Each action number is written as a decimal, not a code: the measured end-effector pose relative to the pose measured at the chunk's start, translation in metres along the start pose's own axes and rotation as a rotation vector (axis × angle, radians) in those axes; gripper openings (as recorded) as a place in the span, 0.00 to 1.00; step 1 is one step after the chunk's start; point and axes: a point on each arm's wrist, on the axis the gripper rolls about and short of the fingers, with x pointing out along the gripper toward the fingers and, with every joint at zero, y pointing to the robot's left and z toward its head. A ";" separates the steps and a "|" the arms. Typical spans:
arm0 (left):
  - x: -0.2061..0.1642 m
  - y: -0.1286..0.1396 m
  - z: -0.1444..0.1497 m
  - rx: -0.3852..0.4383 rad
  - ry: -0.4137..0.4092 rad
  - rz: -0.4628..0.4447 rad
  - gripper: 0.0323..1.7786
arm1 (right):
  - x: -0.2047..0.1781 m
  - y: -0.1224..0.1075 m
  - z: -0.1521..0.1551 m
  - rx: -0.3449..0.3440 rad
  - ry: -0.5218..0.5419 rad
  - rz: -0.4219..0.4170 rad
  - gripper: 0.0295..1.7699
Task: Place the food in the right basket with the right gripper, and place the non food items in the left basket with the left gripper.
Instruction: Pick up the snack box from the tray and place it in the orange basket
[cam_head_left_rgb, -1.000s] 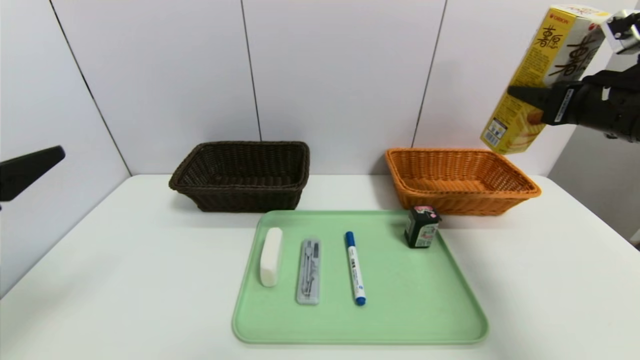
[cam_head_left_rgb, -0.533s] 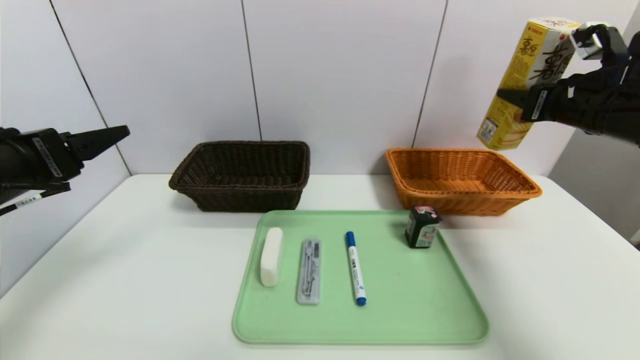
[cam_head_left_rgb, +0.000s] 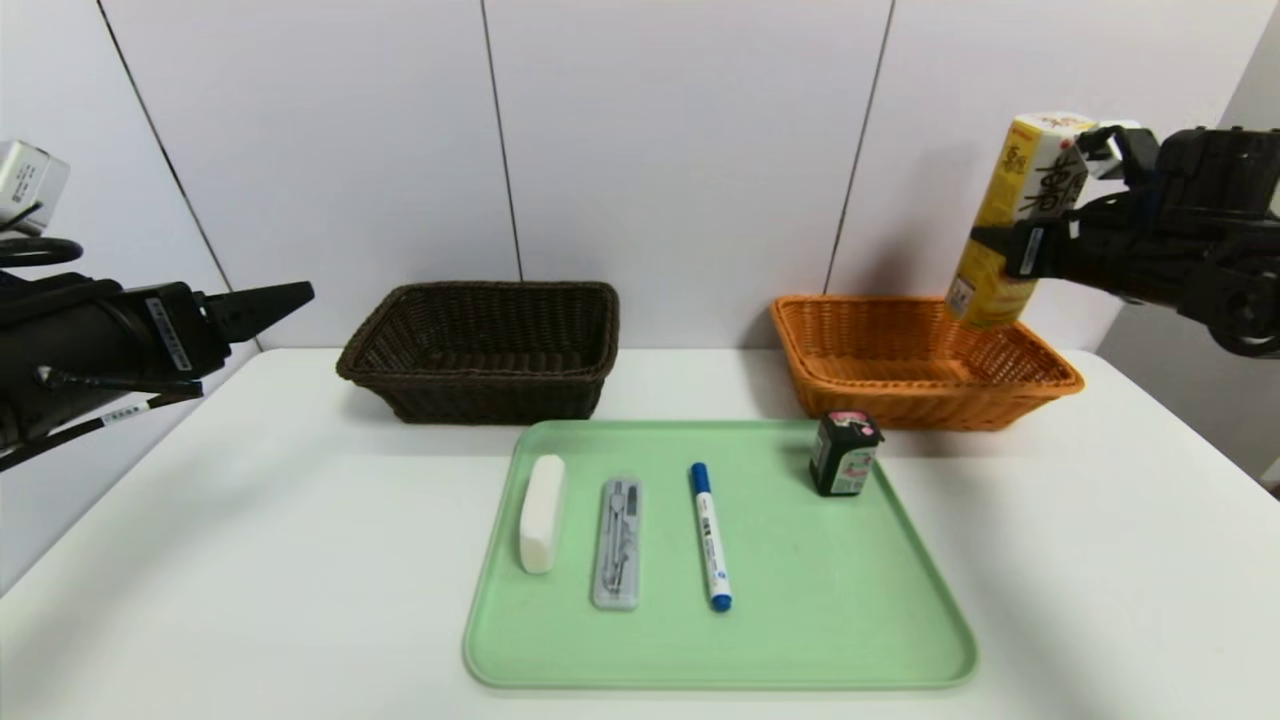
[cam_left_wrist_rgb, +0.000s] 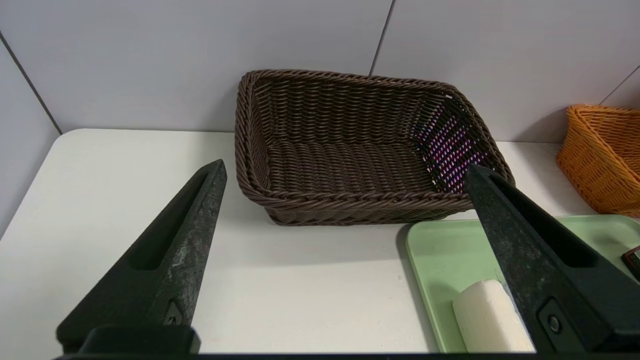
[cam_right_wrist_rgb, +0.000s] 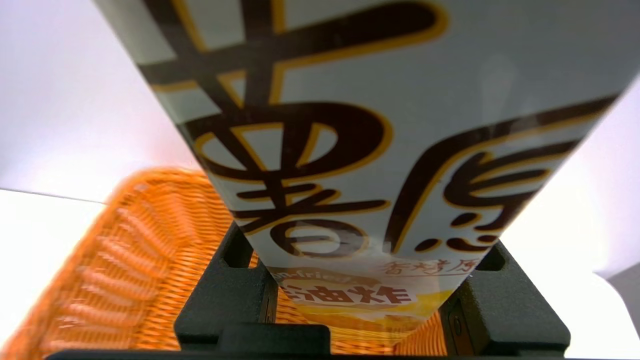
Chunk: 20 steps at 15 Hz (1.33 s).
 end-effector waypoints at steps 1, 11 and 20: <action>0.001 0.000 -0.001 -0.002 0.005 0.001 0.95 | 0.007 -0.001 -0.007 0.000 0.003 -0.002 0.47; 0.010 0.002 0.000 -0.003 0.012 0.002 0.95 | 0.044 -0.014 -0.059 0.013 0.069 -0.070 0.47; 0.011 0.002 0.001 -0.002 0.011 0.002 0.95 | 0.042 -0.013 -0.052 0.001 0.051 -0.077 0.78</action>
